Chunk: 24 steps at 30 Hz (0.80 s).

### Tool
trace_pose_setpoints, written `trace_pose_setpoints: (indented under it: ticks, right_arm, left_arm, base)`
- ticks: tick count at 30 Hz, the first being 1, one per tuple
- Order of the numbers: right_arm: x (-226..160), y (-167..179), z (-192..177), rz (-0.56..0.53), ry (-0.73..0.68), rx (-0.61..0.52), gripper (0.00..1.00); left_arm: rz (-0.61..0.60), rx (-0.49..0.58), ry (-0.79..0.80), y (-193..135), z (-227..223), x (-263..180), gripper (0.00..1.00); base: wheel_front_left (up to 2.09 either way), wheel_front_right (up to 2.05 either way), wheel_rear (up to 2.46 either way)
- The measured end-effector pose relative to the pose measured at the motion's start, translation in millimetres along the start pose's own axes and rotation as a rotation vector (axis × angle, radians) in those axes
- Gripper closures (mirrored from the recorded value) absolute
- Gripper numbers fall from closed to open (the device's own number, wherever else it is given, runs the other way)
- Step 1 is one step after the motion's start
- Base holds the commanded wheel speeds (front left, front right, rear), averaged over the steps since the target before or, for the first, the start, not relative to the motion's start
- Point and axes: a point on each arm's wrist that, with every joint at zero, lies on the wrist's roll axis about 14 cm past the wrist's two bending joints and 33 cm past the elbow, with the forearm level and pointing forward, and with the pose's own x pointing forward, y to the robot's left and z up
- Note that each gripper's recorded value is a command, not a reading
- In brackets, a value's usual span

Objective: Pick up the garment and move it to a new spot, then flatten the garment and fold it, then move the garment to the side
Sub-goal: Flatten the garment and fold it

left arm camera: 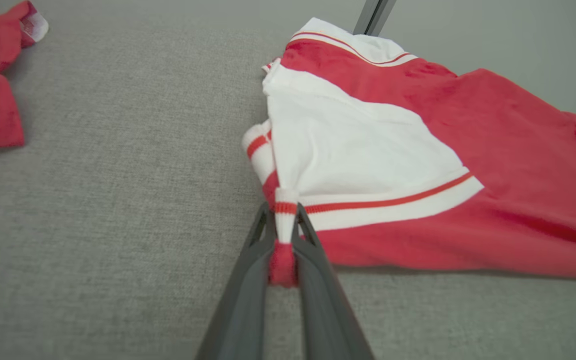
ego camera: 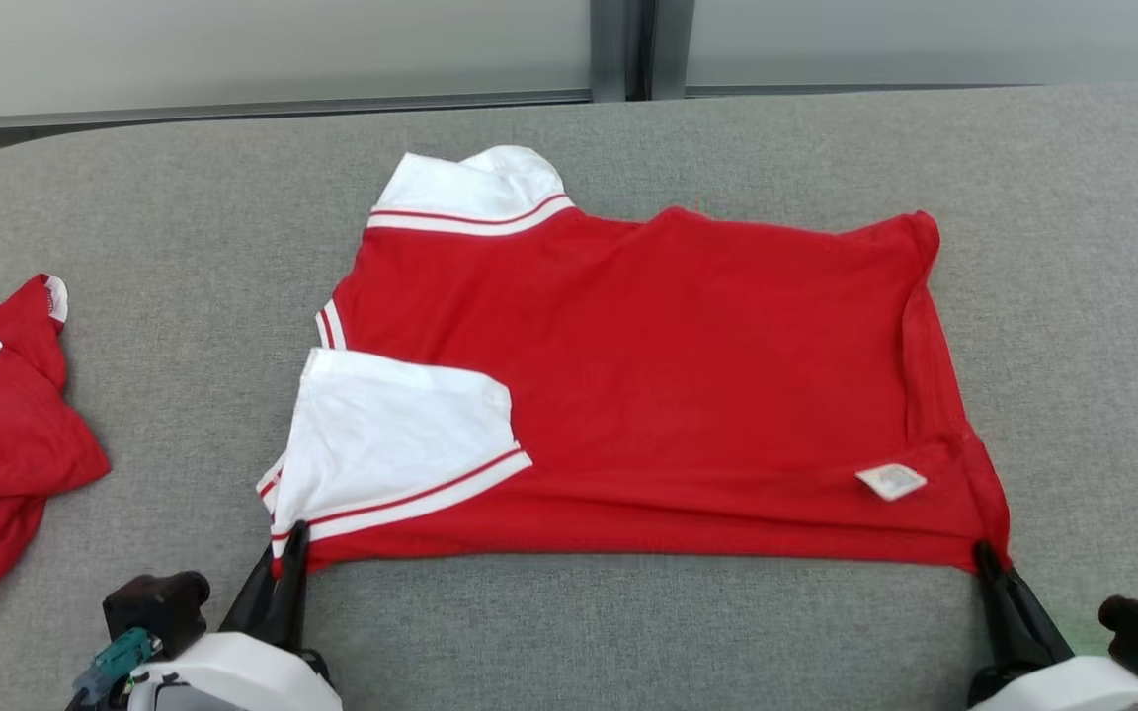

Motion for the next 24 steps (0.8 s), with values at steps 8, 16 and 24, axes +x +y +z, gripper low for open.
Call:
trace_pose_setpoints:
  ticks: [8, 16, 24]
  right_arm:
    - [-35, -12, -17, -0.052, 0.043, 0.033, 1.00]
    - [-47, -11, -22, -0.062, 0.060, 0.047, 0.01]
    - [-38, -3, 46, -0.016, -0.169, -0.082, 0.00]
  left_arm:
    - [0.033, -0.024, 0.083, 4, -20, -36, 1.00]
    - [0.040, -0.048, 0.151, -1, -38, -51, 0.00]
    - [0.035, 0.008, -0.010, -6, 0, -45, 0.00]
  base:
    - [0.00, 0.00, 0.00]
    - [0.00, 0.00, 0.00]
    - [0.00, 0.00, 0.00]
